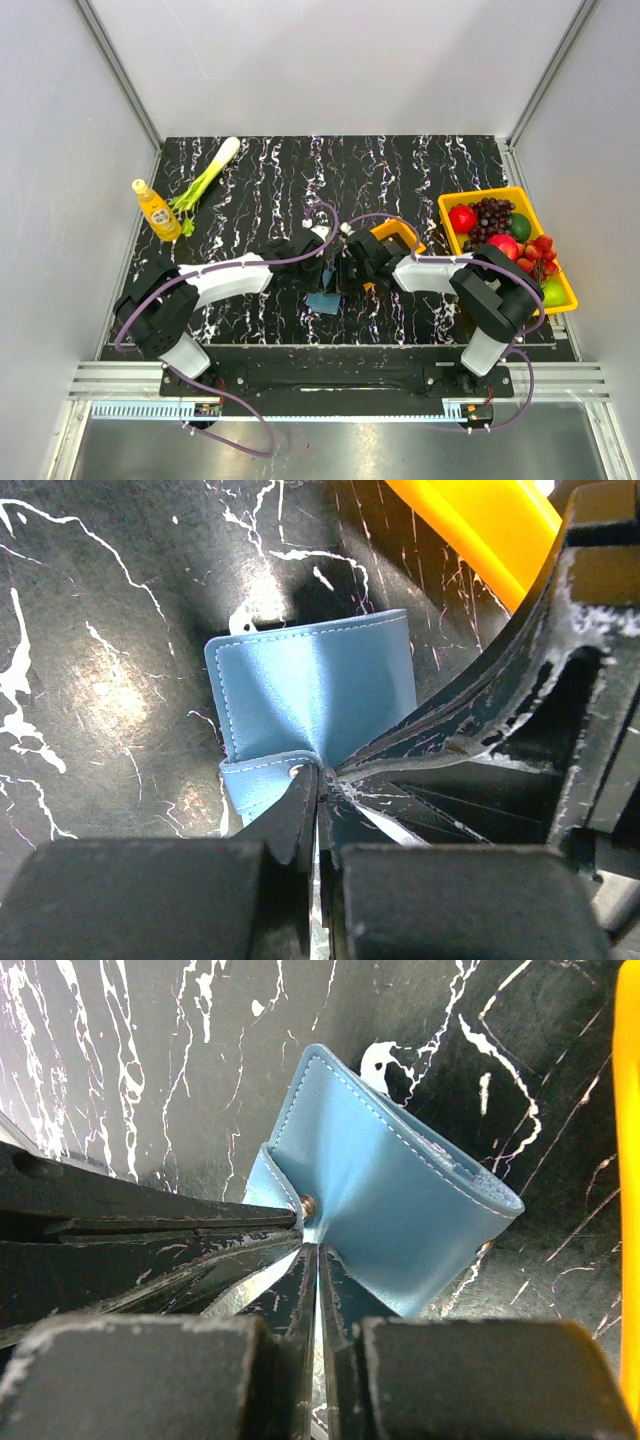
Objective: Put the credit cards into the card holder
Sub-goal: Close the card holder at the center of the board.
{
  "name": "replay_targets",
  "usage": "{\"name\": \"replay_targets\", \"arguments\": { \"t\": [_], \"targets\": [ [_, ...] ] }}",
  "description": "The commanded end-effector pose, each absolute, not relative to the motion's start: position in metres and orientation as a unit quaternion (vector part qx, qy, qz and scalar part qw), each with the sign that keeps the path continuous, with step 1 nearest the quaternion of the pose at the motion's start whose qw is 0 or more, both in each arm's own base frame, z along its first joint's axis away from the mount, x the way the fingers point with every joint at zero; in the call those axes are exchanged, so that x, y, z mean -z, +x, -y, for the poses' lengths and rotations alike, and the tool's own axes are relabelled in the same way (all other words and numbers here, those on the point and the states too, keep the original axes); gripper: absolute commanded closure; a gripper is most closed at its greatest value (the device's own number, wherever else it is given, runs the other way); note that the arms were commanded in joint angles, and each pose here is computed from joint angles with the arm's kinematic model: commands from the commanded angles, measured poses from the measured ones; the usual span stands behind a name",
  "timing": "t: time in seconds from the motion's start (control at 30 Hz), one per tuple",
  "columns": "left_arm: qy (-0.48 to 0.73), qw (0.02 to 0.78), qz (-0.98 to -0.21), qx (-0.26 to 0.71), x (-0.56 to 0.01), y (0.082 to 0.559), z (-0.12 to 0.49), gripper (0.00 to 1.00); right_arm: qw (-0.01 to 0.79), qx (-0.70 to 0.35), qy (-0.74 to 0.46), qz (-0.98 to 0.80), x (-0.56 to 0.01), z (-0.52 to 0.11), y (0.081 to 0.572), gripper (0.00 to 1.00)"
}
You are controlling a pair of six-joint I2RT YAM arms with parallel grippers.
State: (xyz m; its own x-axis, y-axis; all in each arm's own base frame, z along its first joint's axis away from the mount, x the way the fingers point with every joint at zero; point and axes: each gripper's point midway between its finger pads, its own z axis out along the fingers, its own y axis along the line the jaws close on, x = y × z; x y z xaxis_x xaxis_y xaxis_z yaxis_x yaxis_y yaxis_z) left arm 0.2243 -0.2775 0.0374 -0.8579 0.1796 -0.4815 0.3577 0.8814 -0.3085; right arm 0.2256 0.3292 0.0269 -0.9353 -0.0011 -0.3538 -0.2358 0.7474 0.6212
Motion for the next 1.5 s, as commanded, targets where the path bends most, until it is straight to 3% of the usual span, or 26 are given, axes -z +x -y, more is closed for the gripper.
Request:
{"name": "replay_targets", "arguments": {
  "t": [0.0, 0.3, 0.63, 0.83, 1.07, 1.23, 1.47],
  "targets": [
    [0.139, 0.234, -0.939, 0.210, -0.042, 0.233, 0.292, 1.00, 0.189, -0.278, -0.051, -0.940, -0.001, -0.306, 0.237, 0.91],
    [0.138, 0.212, -0.946, 0.202, -0.028, 0.231, 0.292, 1.00, 0.201, -0.284, -0.054, -0.936, -0.007, -0.304, 0.237, 0.91],
    [0.131, 0.179, -0.953, 0.205, -0.007, 0.221, 0.293, 1.00, 0.299, -0.347, -0.055, -0.887, -0.060, -0.301, 0.240, 0.89],
    [0.129, 0.183, -0.955, 0.193, -0.005, 0.221, 0.287, 1.00, 0.321, -0.332, -0.043, -0.886, -0.070, -0.290, 0.243, 0.87],
    [0.143, 0.212, -0.942, 0.220, -0.032, 0.229, 0.298, 1.00, 0.299, -0.323, -0.031, -0.898, -0.059, -0.294, 0.247, 0.78],
    [0.142, 0.245, -0.928, 0.242, -0.058, 0.231, 0.299, 0.69, 0.287, -0.324, -0.026, -0.901, -0.056, -0.298, 0.247, 0.68],
    [0.141, 0.278, -0.909, 0.276, -0.086, 0.231, 0.302, 0.60, 0.287, -0.339, -0.027, -0.896, -0.067, -0.303, 0.247, 0.66]
  ]
}}
